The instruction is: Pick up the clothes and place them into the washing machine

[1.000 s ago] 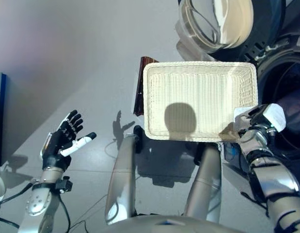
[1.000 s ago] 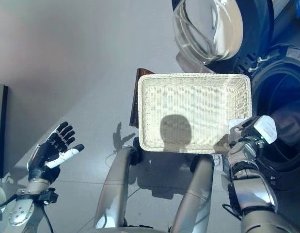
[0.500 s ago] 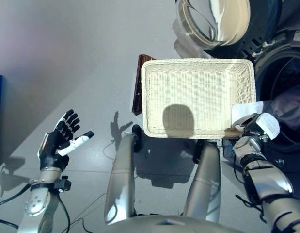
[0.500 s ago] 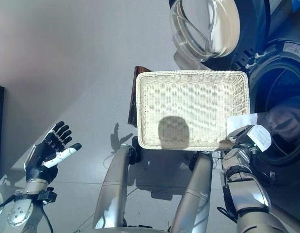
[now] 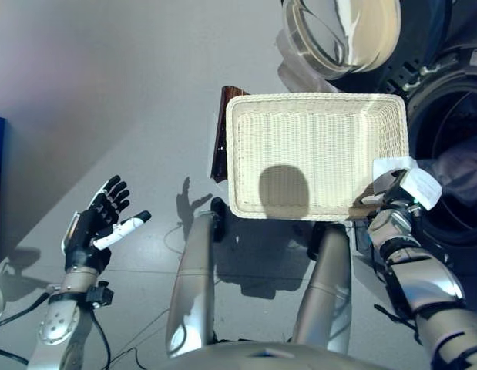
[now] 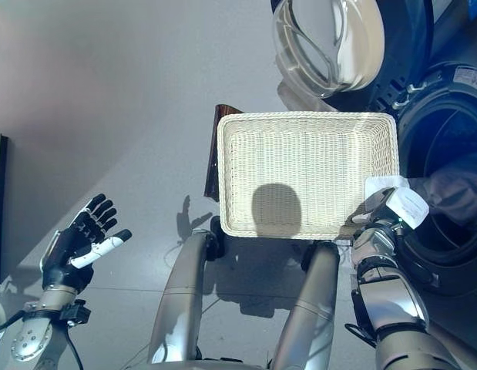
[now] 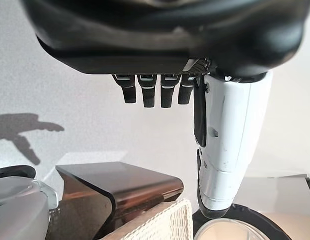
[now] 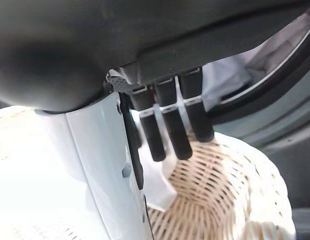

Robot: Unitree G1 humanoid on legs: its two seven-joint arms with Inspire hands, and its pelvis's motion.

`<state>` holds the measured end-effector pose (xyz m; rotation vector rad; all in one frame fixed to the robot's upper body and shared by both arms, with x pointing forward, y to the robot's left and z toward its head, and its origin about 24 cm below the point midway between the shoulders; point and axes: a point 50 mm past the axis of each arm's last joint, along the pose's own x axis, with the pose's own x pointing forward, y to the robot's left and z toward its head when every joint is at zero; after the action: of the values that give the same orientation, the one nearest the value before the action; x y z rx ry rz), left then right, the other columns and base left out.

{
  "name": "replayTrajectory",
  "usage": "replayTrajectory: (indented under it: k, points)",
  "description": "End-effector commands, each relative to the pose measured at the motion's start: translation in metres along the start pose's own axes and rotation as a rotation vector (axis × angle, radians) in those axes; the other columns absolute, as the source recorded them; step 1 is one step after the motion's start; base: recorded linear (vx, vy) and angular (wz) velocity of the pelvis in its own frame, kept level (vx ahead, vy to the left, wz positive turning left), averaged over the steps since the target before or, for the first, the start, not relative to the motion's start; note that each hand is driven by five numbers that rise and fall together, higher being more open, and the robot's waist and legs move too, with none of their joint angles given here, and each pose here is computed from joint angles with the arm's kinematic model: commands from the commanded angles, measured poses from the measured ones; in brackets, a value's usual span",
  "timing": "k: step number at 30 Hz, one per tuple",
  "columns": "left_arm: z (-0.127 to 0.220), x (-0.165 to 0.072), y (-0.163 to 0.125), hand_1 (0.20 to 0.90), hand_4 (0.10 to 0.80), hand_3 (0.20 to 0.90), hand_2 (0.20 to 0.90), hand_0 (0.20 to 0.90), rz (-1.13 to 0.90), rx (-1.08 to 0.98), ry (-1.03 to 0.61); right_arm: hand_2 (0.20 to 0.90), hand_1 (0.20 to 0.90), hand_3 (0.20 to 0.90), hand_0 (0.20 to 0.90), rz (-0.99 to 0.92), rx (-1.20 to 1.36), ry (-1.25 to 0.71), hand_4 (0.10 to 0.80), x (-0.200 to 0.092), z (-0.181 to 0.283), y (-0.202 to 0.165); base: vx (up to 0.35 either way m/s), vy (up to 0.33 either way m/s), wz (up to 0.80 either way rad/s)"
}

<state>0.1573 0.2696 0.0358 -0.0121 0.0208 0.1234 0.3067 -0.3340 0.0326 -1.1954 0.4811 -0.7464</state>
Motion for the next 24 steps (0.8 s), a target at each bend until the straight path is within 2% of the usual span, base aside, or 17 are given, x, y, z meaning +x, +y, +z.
replayTrajectory:
  k: [1, 7, 24]
  points:
    - [0.025, 0.005, 0.005, 0.900, 0.800, 0.900, 0.900, 0.900, -0.010, 0.024, -0.172, 0.900, 0.900, 0.900, 0.900, -0.220, -0.039, 0.008, 0.800, 0.020, -0.022, -0.039, 0.000, 0.000, 0.00]
    - [0.025, 0.006, 0.002, 0.900, 0.800, 0.900, 0.900, 0.900, -0.033, 0.022, -0.174, 0.900, 0.900, 0.900, 0.900, -0.273, -0.041, 0.000, 0.800, 0.021, -0.027, -0.045, 0.000, 0.000, 0.00]
    - [0.020, 0.008, -0.001, 0.900, 0.800, 0.900, 0.900, 0.900, -0.074, 0.012, -0.153, 0.900, 0.900, 0.900, 0.900, -0.263, -0.102, 0.020, 0.800, 0.019, -0.041, -0.042, 0.007, -0.001, -0.01]
